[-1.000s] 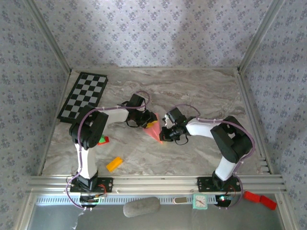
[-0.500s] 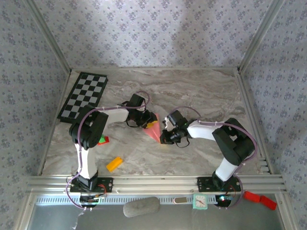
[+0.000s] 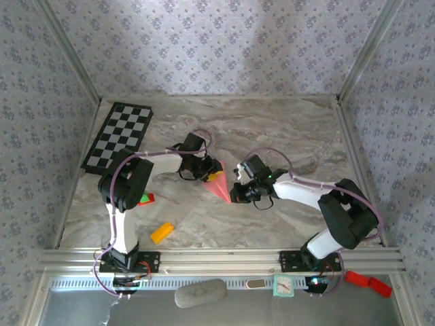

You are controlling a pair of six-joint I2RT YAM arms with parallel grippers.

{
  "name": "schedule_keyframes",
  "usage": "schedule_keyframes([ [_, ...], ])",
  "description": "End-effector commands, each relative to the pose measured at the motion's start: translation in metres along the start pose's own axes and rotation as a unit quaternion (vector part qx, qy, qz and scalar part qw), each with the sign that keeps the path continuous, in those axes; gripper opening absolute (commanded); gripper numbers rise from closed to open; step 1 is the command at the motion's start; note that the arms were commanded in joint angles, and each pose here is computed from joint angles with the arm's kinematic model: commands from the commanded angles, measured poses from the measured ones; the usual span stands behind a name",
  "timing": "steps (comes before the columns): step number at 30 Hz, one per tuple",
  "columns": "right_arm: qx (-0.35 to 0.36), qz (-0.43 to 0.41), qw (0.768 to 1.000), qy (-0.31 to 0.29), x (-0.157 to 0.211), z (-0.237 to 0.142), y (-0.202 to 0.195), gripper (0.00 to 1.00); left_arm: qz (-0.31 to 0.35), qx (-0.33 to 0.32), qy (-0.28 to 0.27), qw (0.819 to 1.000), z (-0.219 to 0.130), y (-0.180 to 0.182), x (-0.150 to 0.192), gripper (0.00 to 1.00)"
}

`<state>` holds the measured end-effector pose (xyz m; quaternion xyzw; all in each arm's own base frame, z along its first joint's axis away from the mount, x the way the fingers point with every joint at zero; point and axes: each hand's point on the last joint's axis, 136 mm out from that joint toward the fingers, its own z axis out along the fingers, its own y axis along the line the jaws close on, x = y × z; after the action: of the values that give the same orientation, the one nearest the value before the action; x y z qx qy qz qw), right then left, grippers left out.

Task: Fold a paper plane with a square sheet of paper (pick it up from the middle)
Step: Fourth fold the wing at the center of the table.

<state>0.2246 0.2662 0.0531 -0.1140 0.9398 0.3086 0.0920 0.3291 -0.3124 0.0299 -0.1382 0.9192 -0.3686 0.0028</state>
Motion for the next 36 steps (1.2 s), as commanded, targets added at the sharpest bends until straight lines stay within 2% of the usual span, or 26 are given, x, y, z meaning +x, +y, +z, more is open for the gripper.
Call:
schedule_keyframes([
  [1,0.002,-0.013,0.999,-0.03,-0.027,0.004,0.01,0.02,-0.035,-0.045,0.0,0.998,0.01,0.03,0.0,0.36],
  [5,0.001,-0.023,0.999,-0.027,-0.039,0.018,0.017,0.02,-0.037,-0.036,0.002,0.999,0.009,0.026,0.0,0.36],
  [16,0.024,-0.007,0.999,-0.024,-0.053,0.04,-0.002,0.01,-0.042,-0.011,0.001,0.999,0.005,0.012,0.0,0.36],
  [24,0.042,0.002,0.999,0.012,-0.034,0.052,-0.02,0.01,-0.036,0.008,0.001,0.999,0.002,0.002,-0.002,0.36],
  [31,0.054,0.009,0.997,0.051,-0.003,0.049,-0.042,0.01,0.026,0.041,-0.007,0.999,-0.009,-0.023,-0.008,0.43],
  [36,0.053,0.009,0.997,0.061,0.007,0.045,-0.045,0.01,0.046,0.046,-0.012,0.998,-0.01,-0.024,-0.013,0.46],
])
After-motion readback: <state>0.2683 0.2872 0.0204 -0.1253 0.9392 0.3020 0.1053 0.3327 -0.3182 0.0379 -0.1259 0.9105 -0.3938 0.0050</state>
